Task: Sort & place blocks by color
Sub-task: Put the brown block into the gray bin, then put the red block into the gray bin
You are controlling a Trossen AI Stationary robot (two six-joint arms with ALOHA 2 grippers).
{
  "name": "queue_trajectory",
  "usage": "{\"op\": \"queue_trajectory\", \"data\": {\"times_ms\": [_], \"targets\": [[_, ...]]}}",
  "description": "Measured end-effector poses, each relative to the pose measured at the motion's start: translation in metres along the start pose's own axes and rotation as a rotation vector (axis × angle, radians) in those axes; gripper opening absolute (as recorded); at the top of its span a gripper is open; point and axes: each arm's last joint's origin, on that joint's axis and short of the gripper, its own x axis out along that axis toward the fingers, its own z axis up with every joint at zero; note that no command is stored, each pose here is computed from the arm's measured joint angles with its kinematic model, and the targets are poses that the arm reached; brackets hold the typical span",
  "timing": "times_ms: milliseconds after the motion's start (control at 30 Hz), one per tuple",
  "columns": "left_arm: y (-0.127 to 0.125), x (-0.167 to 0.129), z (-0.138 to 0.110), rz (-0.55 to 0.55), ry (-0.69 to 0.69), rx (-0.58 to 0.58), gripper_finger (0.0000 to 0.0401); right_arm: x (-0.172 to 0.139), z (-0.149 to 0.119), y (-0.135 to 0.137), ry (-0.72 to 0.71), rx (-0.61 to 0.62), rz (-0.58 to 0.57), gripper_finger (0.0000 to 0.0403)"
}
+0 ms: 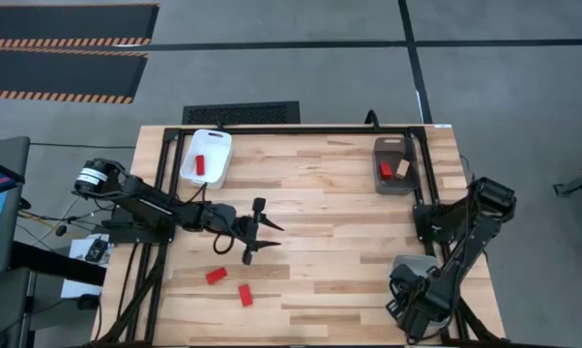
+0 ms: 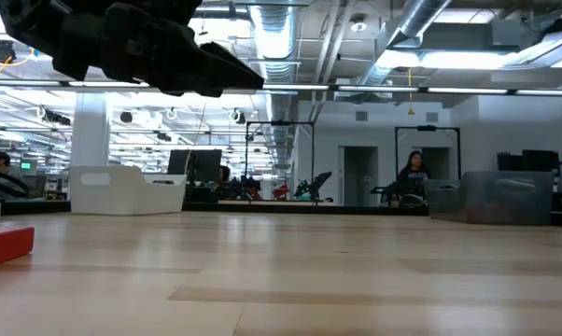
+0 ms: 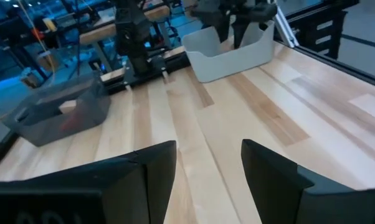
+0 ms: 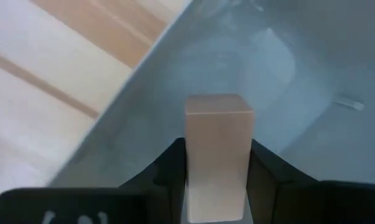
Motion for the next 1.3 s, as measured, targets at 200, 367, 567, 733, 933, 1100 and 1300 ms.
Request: {"op": "queue_trajectory", "data": {"times_ms": [200, 367, 567, 733, 933, 1100, 1300], "targets": [[-0.007, -0.001, -0.005, -0.021, 0.06, 0.004, 0.0173, 0.02, 0.008, -0.004, -0.001, 0.006, -0.006, 0.0186], [-0.008, -0.001, -0.009, -0.022, 0.111, -0.001, 0.0173, 0.021, 0.012, -0.004, 0.001, -0.03, -0.017, 0.0221], [-0.007, -0.001, -0.01, 0.01, 0.128, -0.025, 0.0173, 0.006, 0.018, -0.005, 0.032, -0.062, -0.011, 0.0243], [-0.011, -0.002, -0.012, 0.092, 0.175, -0.042, 0.0173, -0.028, 0.025, -0.011, -0.076, -0.098, -0.02, 0.0244], [-0.026, -0.007, -0.017, 0.207, 0.291, 0.013, 0.0173, -0.059, 0.04, -0.012, -0.488, -0.089, 0.181, 0.0244], [-0.042, -0.007, -0.008, 0.198, 0.355, 0.067, 0.0173, -0.062, 0.07, 0.01, -0.748, -0.18, 0.238, 0.0244], [-0.064, -0.012, 0.007, 0.195, 0.463, 0.065, 0.0173, -0.057, 0.128, 0.069, -0.858, -0.413, 0.331, 0.0244]]}}
